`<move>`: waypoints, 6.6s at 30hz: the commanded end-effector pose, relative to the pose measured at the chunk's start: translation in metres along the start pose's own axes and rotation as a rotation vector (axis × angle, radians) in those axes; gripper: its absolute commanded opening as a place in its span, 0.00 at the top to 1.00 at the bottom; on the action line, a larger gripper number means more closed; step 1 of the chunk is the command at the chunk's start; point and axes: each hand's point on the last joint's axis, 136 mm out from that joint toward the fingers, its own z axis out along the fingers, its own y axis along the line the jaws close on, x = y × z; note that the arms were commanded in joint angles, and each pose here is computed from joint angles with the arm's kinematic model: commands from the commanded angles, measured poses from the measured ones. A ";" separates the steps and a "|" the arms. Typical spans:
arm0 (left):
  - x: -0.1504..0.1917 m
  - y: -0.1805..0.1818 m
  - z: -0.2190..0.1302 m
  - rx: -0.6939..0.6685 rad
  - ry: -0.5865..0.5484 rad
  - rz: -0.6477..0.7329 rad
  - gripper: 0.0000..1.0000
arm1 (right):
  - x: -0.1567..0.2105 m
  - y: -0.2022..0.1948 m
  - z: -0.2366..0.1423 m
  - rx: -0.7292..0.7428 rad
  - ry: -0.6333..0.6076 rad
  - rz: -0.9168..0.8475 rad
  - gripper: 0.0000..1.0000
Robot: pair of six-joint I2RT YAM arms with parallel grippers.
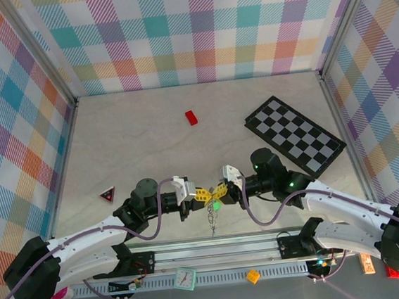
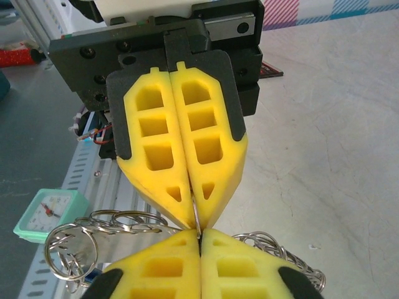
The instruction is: Put the keys on the keyring
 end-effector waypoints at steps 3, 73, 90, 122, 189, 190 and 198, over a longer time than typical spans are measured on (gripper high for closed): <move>-0.019 -0.001 -0.001 -0.004 -0.071 0.025 0.92 | -0.021 0.002 0.001 -0.033 -0.035 -0.041 1.00; -0.003 0.026 0.003 -0.137 0.023 -0.101 1.00 | 0.005 -0.023 -0.007 0.224 0.127 -0.105 0.76; -0.008 0.025 0.002 -0.139 0.007 -0.092 1.00 | 0.005 -0.017 -0.003 0.191 0.138 -0.117 0.98; -0.007 0.002 -0.005 -0.036 -0.010 0.049 1.00 | -0.008 -0.010 -0.009 0.112 0.036 -0.004 0.72; 0.002 0.014 0.000 -0.075 0.116 0.018 1.00 | -0.014 -0.023 -0.010 0.125 0.070 0.073 0.70; 0.001 0.014 0.000 -0.076 0.104 0.015 1.00 | -0.012 -0.023 -0.010 0.122 0.061 0.084 0.70; -0.001 0.019 -0.002 -0.118 0.039 -0.021 1.00 | -0.002 -0.016 -0.005 0.077 0.058 0.130 0.69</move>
